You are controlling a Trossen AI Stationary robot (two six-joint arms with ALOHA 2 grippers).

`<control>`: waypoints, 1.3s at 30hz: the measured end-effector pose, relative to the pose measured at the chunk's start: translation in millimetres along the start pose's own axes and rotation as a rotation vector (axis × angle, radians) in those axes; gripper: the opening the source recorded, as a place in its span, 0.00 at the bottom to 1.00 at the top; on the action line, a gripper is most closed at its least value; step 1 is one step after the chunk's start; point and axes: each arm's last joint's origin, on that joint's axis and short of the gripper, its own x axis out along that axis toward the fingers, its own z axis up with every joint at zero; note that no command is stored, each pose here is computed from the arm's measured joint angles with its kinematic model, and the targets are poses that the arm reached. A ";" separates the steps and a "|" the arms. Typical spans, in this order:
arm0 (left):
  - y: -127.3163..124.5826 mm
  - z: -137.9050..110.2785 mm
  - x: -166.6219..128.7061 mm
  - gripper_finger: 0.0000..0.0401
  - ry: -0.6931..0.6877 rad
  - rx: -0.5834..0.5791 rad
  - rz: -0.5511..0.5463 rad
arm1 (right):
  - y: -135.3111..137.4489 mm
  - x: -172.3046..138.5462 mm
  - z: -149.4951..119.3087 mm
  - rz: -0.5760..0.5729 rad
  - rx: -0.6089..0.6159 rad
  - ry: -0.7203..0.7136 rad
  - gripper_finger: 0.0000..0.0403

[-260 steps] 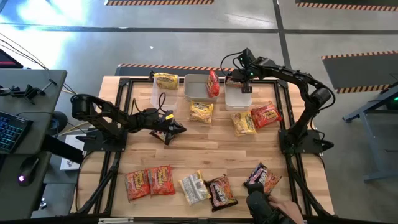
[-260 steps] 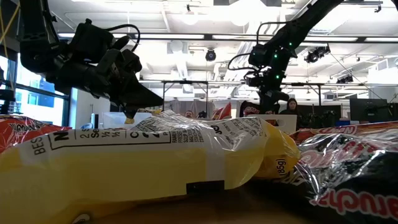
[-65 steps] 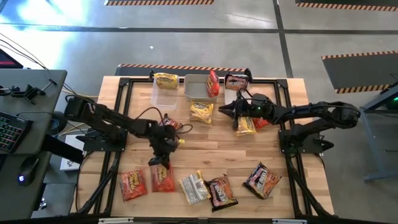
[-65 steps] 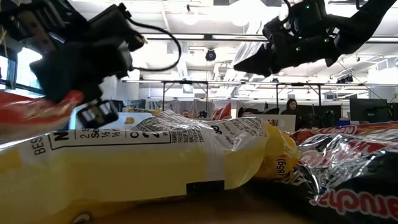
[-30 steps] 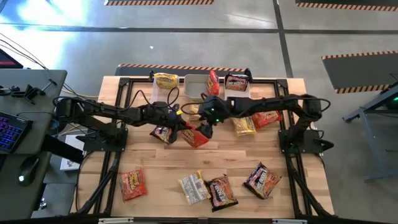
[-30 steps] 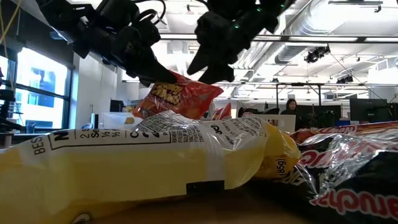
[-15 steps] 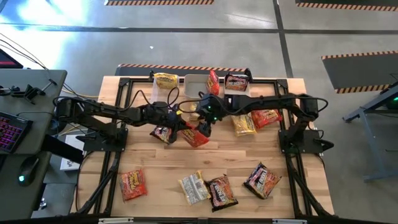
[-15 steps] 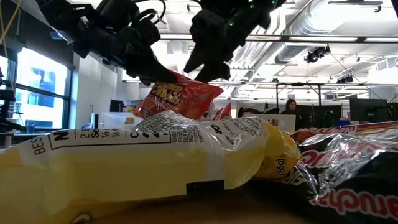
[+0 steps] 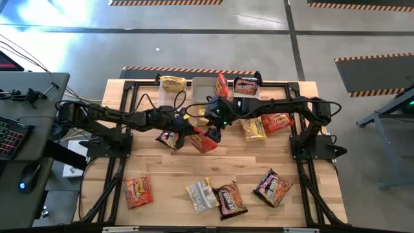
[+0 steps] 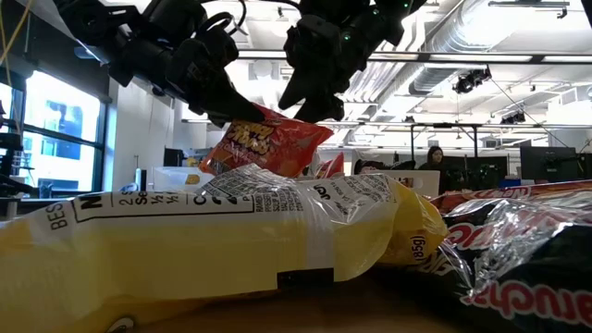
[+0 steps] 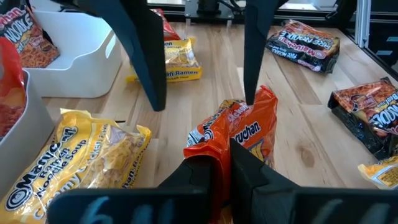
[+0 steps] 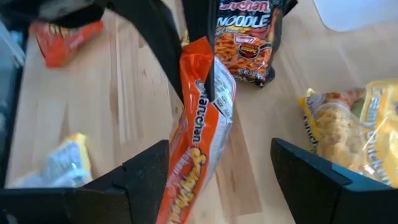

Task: Sort Maruchan noodles
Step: Put the bottom right orange noodle pack into the gray bin

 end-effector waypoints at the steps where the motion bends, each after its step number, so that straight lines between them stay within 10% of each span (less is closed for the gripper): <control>1: 0.1 0.6 0.0 0.02 -0.005 0.001 0.001 | 0.1 0.0 0.2 0.001 0.026 -0.002 0.65; 20: 2.1 5.7 -0.1 0.02 -0.055 0.009 0.065 | -7.1 34.5 -3.2 0.068 0.166 0.010 0.63; 39: 3.2 11.4 -6.9 0.20 -0.075 0.062 0.133 | -5.6 30.7 3.1 0.092 0.118 0.011 0.19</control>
